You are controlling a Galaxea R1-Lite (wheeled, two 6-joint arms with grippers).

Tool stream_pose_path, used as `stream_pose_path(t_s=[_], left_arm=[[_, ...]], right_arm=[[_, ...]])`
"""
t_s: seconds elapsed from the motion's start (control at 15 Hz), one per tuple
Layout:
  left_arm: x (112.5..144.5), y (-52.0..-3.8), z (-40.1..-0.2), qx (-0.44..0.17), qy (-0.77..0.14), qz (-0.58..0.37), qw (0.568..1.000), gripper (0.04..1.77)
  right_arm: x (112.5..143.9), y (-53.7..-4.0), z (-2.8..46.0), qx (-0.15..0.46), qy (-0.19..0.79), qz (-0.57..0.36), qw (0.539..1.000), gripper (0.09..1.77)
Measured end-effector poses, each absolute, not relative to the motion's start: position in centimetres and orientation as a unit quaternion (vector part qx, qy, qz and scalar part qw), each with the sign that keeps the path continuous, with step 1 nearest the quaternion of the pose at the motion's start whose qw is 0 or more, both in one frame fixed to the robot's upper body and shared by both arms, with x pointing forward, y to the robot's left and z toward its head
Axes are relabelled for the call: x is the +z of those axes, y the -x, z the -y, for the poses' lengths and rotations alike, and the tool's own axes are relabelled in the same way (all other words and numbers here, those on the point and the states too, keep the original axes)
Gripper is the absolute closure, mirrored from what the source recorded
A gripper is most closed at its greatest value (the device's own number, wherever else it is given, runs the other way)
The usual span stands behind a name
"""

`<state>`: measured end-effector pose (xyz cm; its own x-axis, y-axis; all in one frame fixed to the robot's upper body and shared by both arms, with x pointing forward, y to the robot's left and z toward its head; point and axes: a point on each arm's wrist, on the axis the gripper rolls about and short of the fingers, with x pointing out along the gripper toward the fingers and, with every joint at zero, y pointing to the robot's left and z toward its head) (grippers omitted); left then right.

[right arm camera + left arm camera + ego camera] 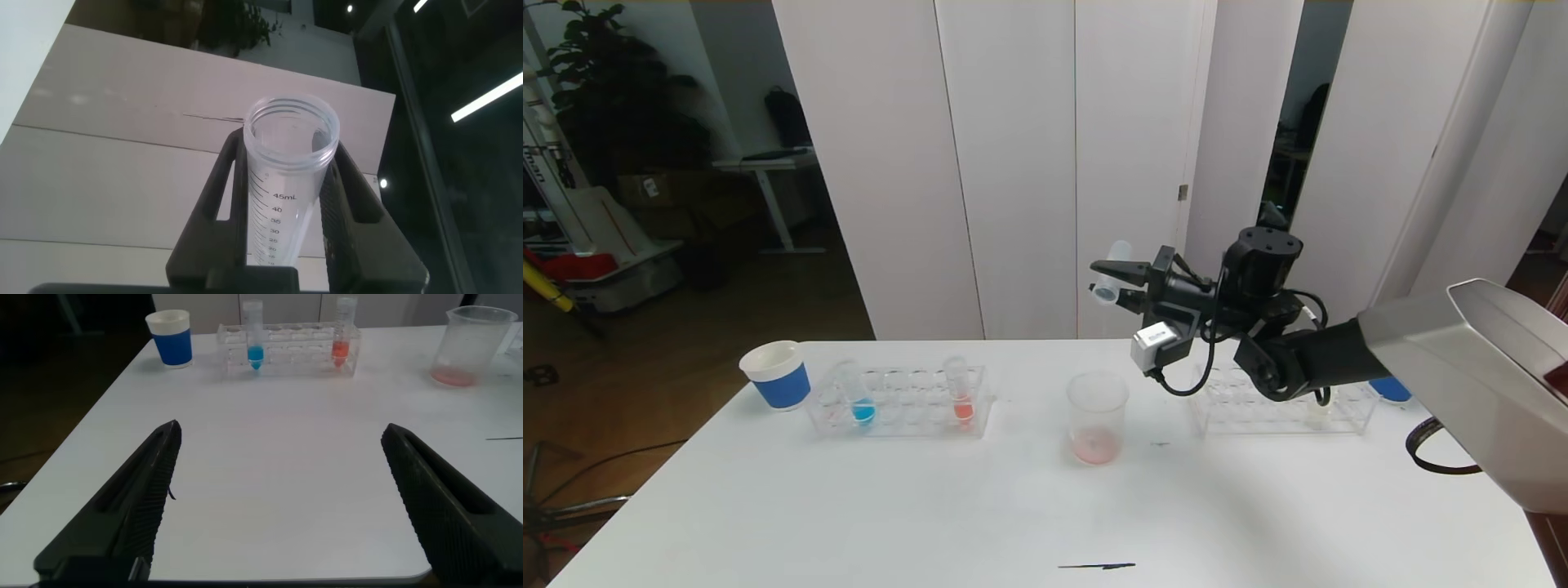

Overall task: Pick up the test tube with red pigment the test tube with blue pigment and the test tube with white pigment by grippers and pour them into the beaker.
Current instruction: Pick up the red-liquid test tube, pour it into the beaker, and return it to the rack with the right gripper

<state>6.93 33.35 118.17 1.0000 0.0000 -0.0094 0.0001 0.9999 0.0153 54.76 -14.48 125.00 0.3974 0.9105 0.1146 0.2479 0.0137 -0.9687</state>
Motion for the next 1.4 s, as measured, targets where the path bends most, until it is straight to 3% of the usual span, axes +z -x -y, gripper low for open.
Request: stream_pose_path(t_s=[0.33,0.53,0.73,1.07,1.4], left_arm=[[118.2,-6.9,-33.3,0.000,-0.008,-0.004,1.000,0.06],[118.2,-6.9,-33.3,0.000,-0.008,-0.005,1.000,0.06],[118.2,-6.9,-33.3,0.000,-0.008,-0.005,1.000,0.06],[118.2,-6.9,-33.3,0.000,-0.008,-0.005,1.000,0.06],[118.2,-6.9,-33.3,0.000,-0.008,-0.005,1.000,0.06]], right_arm=[[124.9,-54.9,14.6,0.307,0.629,0.450,0.555,1.28],[125.8,-54.8,15.0,0.302,0.610,0.417,0.602,1.28],[128.0,-54.6,15.9,0.244,0.595,0.339,0.687,1.28],[131.4,-53.0,15.0,0.153,0.409,0.221,0.872,1.28],[133.8,-51.9,17.3,0.090,0.202,0.161,0.962,1.28]])
